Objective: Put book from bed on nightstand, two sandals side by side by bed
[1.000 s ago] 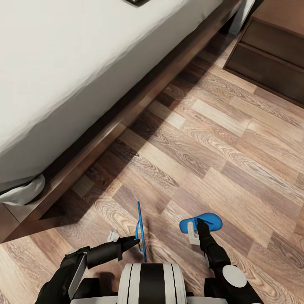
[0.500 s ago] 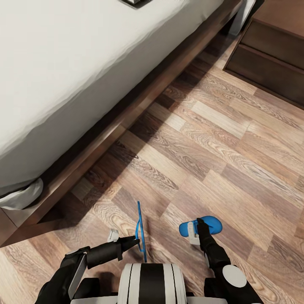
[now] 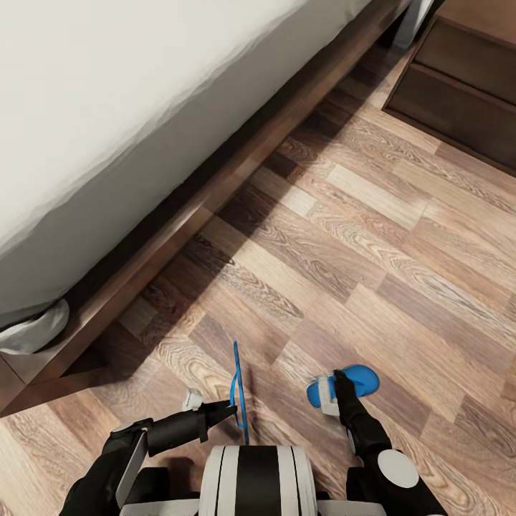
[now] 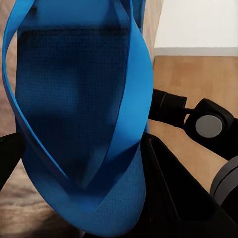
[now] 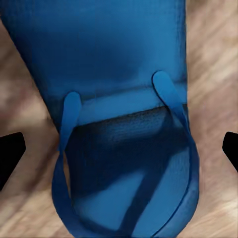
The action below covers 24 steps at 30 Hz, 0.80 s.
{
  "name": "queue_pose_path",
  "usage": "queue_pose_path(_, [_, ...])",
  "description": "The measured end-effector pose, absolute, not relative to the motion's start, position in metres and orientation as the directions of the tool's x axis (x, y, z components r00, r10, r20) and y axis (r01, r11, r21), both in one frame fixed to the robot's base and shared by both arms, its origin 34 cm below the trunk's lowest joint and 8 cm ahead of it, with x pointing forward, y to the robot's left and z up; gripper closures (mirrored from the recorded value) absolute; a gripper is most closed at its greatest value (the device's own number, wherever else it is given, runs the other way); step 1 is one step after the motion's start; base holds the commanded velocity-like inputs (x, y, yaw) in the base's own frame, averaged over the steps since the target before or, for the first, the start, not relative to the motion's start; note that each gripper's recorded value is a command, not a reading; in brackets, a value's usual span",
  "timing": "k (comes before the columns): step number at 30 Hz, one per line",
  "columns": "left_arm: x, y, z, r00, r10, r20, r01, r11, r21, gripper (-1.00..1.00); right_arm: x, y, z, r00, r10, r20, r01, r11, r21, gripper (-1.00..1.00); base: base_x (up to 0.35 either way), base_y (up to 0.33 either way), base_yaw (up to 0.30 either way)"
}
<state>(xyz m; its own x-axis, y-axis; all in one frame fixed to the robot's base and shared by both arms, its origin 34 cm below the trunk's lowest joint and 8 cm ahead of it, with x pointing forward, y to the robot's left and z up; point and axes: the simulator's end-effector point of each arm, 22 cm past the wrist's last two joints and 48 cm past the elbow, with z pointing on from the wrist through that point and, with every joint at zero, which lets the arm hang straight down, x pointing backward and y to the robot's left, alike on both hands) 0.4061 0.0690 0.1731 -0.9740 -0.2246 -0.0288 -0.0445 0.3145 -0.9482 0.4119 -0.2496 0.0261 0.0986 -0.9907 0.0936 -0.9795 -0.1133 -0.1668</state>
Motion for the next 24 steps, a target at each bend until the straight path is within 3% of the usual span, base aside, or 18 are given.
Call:
queue_pose_path(14, [0.4061,0.0690,0.1731,-0.974,-0.224,-0.030,-0.043,0.315,-0.948,1.00,0.4118,-0.2499,0.0261,0.098,-0.991,0.094,-0.980,-0.112,-0.166,-1.00,0.000,0.000,0.000])
queue_pose_path(15, [0.4062,0.0690,0.1731,-0.974,-0.224,-0.030,-0.043,0.315,-0.948,1.00,0.4118,-0.2499,0.0261,0.097,-0.991,0.094,-0.980,-0.112,-0.166,1.00,0.000,0.000,0.000])
queue_pose_path(24, [0.4062,0.0690,0.1731,-0.974,-0.225,-0.030,-0.044,0.315,-0.948,1.00,0.4123,-0.2503,0.0263,0.098,-0.991,0.095,-0.979,-0.113,-0.168,1.00,0.000,0.000,0.000])
